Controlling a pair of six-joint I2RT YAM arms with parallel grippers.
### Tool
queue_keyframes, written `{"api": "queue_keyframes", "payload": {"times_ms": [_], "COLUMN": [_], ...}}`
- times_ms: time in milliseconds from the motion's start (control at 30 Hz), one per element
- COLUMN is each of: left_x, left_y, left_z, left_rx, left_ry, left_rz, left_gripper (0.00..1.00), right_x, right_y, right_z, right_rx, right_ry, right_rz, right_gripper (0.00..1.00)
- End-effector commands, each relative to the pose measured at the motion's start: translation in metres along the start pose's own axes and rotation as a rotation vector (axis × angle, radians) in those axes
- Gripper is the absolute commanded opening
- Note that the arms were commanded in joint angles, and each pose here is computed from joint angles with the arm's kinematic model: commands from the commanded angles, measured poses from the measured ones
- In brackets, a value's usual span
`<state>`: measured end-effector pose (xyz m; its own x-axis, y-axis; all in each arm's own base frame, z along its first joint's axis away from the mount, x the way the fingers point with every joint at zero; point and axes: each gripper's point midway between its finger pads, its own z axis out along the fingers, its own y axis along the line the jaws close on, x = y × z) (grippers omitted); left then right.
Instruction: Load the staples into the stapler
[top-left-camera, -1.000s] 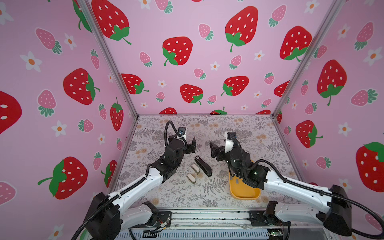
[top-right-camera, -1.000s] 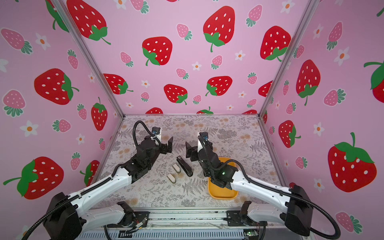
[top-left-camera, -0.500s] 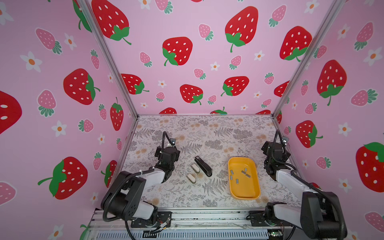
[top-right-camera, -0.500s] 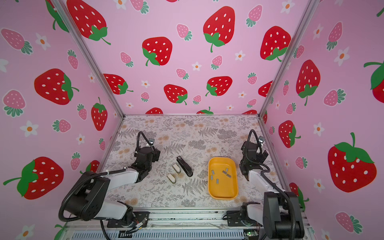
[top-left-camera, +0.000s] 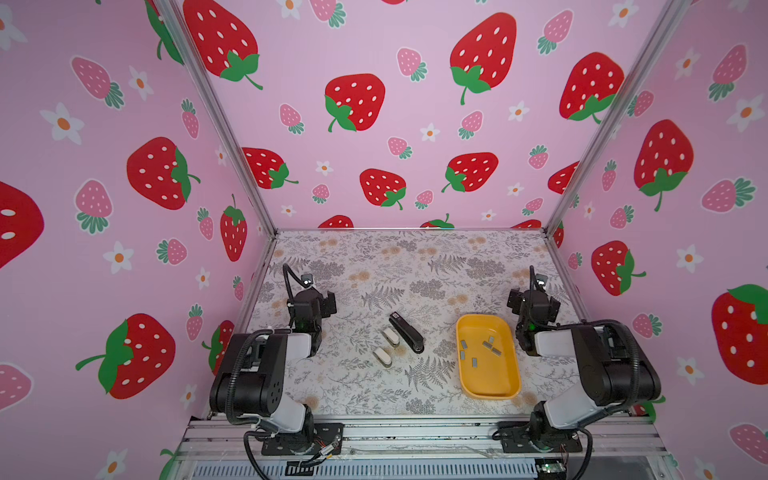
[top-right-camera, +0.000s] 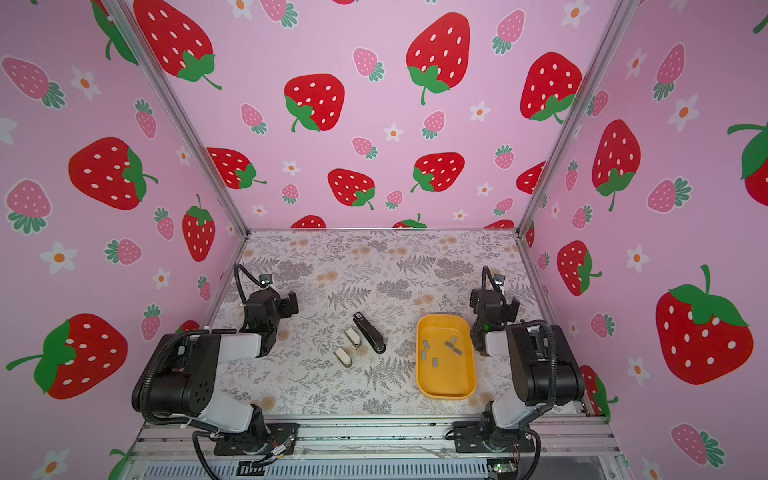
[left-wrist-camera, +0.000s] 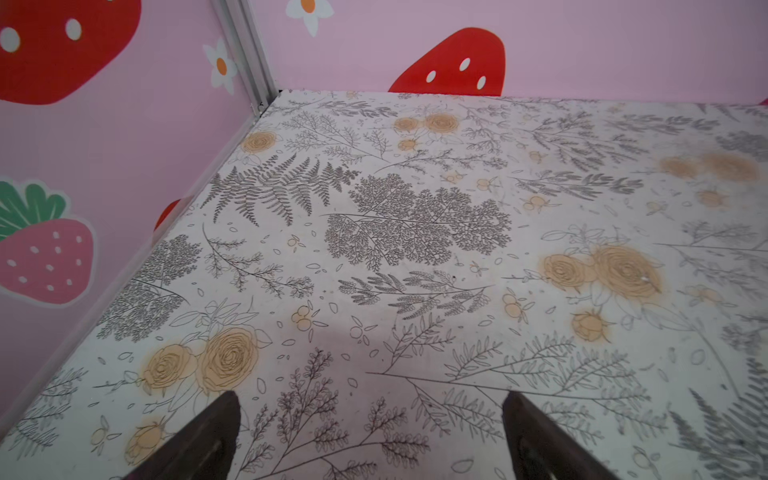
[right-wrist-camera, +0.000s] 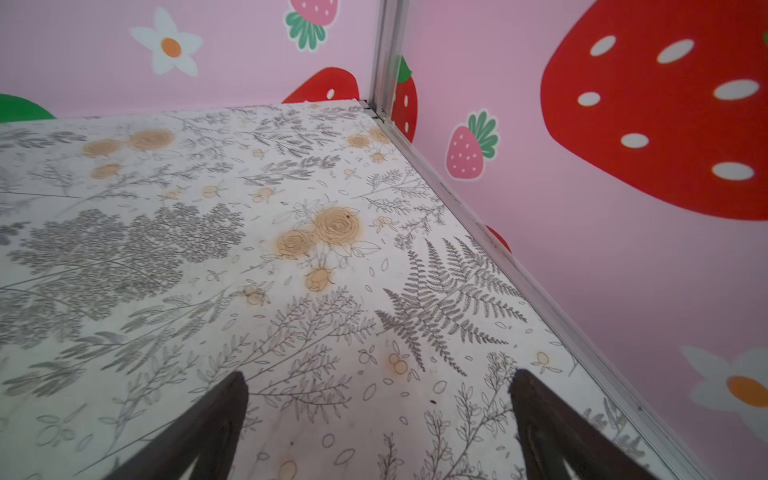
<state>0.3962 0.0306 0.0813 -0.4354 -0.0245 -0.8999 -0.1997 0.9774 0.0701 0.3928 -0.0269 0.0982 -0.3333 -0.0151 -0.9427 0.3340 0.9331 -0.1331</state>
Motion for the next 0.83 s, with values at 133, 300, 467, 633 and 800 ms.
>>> {"api": "queue_keyframes", "payload": {"times_ms": [133,300,467,633,800], "left_x": [-0.007,-0.006,-0.007,-0.007,-0.007], "left_y": [-0.009,-0.009,-0.009,-0.009,-0.009], "left_z": [-0.001,-0.001,-0.001,-0.001,-0.001], "left_rx": [0.053,0.052,0.052,0.053,0.054], "left_ry": [-0.034,-0.032,-0.037,-0.037,-0.034], "left_rz": [-0.029,-0.030,-0.030,-0.030,-0.029], "left_gripper": [0.99,0.99,0.99,0.99,0.99], "right_x": [-0.024,-0.018,-0.020,-0.019,-0.019], "right_y": [0.013,0.016,0.014,0.014,0.016], "right_z": [-0.026,-0.035,-0.032,-0.031,-0.031], "right_rx": [-0.137,-0.180,-0.157,-0.157,-0.157], "right_ry": [-0.180,-0.214,-0.215,-0.210,-0.210], "right_rz": [-0.012,-0.020,-0.015,-0.017,-0.024], "right_gripper": [0.99,0.99,0.99,0.99,0.99]}}
